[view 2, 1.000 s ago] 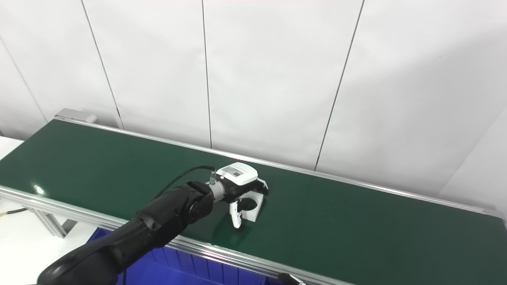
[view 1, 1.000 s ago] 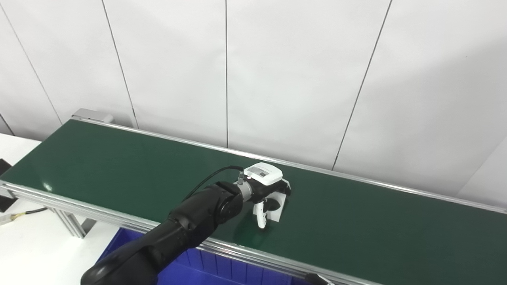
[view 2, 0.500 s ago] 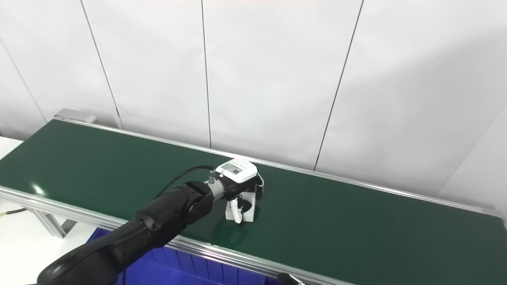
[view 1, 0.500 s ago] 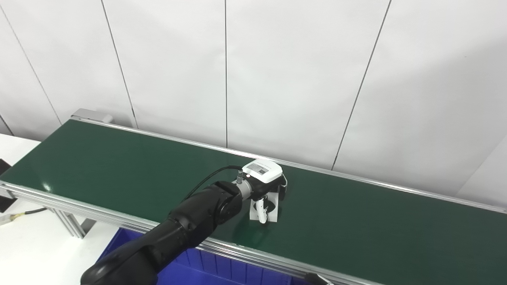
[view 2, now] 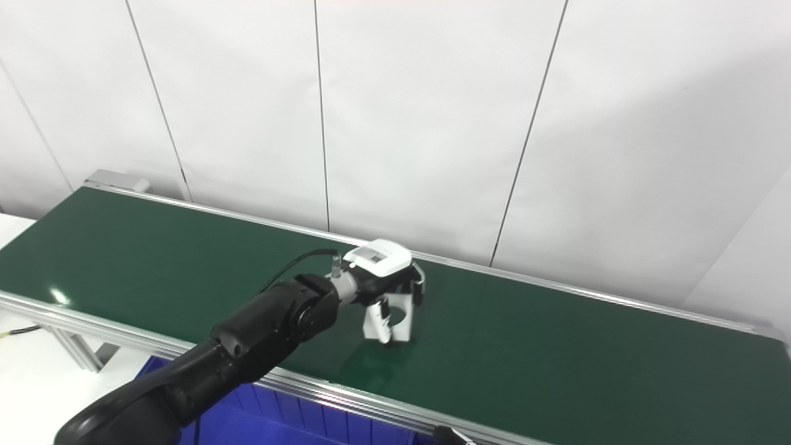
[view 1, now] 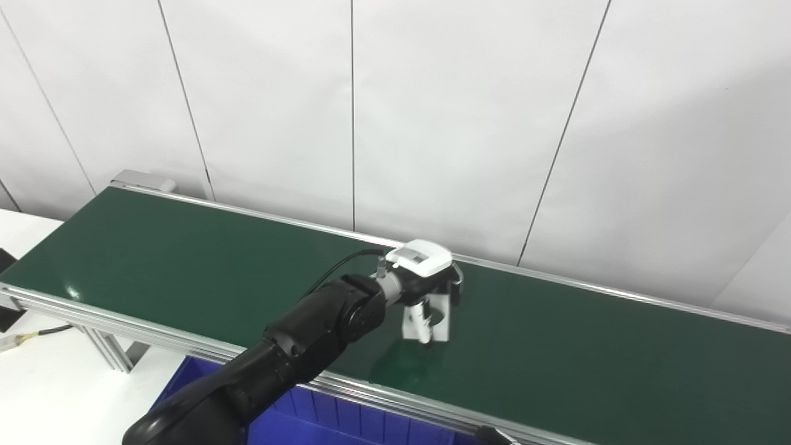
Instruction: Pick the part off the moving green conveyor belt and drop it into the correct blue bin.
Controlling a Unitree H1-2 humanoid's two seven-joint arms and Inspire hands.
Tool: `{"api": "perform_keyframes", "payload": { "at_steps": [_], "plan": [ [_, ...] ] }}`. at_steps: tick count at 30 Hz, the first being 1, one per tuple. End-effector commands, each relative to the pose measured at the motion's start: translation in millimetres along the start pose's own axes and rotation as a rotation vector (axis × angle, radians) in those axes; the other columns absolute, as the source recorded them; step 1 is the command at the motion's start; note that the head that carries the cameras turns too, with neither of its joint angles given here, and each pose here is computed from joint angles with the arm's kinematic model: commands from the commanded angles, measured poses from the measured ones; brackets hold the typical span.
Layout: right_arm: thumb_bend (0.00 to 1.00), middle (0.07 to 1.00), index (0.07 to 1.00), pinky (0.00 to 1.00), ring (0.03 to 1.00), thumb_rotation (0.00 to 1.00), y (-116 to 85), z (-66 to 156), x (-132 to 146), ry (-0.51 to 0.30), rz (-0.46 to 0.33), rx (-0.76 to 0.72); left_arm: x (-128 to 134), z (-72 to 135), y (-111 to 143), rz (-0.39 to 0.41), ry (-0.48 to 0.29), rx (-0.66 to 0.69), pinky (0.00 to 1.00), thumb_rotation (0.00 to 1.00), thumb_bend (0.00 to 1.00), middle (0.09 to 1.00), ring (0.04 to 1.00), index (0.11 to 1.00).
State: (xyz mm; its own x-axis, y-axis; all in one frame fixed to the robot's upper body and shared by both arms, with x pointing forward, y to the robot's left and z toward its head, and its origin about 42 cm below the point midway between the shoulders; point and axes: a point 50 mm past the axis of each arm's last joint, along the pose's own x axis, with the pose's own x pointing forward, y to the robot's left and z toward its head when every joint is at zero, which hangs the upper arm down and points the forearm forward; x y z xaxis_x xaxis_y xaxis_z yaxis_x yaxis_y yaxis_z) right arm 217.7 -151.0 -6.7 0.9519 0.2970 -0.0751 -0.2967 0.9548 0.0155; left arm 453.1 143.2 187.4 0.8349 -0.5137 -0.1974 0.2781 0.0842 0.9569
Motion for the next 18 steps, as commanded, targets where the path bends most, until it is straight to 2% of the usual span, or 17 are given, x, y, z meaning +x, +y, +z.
{"api": "perform_keyframes", "payload": {
  "at_steps": [1,4,9,13,18],
  "plan": [
    [0.91,0.859,0.766,0.71,0.777,0.14,3,16,7,-0.102,0.001,0.012,-10,9,40,0.062,-0.027,-0.020,0.32,0.00,0.47,0.520,0.425,0.550],
    [0.89,0.863,0.770,0.72,0.786,0.12,3,19,8,-0.115,0.004,0.019,-28,19,62,0.060,-0.049,-0.067,0.33,0.00,0.47,0.514,0.419,0.554],
    [0.89,0.869,0.782,0.72,0.785,0.16,2,28,11,-0.148,0.006,0.006,-55,28,85,0.013,-0.082,-0.073,0.32,0.00,0.47,0.506,0.414,0.551],
    [0.89,0.867,0.778,0.70,0.773,0.17,1,38,15,-0.183,0.007,0.006,-85,34,98,-0.084,-0.105,-0.060,0.34,0.00,0.47,0.524,0.425,0.533],
    [0.92,0.855,0.782,0.69,0.759,0.19,0,53,21,-0.220,0.006,0.007,-114,42,98,-0.188,-0.154,-0.094,0.37,0.00,0.47,0.510,0.421,0.548]
  ]
}}
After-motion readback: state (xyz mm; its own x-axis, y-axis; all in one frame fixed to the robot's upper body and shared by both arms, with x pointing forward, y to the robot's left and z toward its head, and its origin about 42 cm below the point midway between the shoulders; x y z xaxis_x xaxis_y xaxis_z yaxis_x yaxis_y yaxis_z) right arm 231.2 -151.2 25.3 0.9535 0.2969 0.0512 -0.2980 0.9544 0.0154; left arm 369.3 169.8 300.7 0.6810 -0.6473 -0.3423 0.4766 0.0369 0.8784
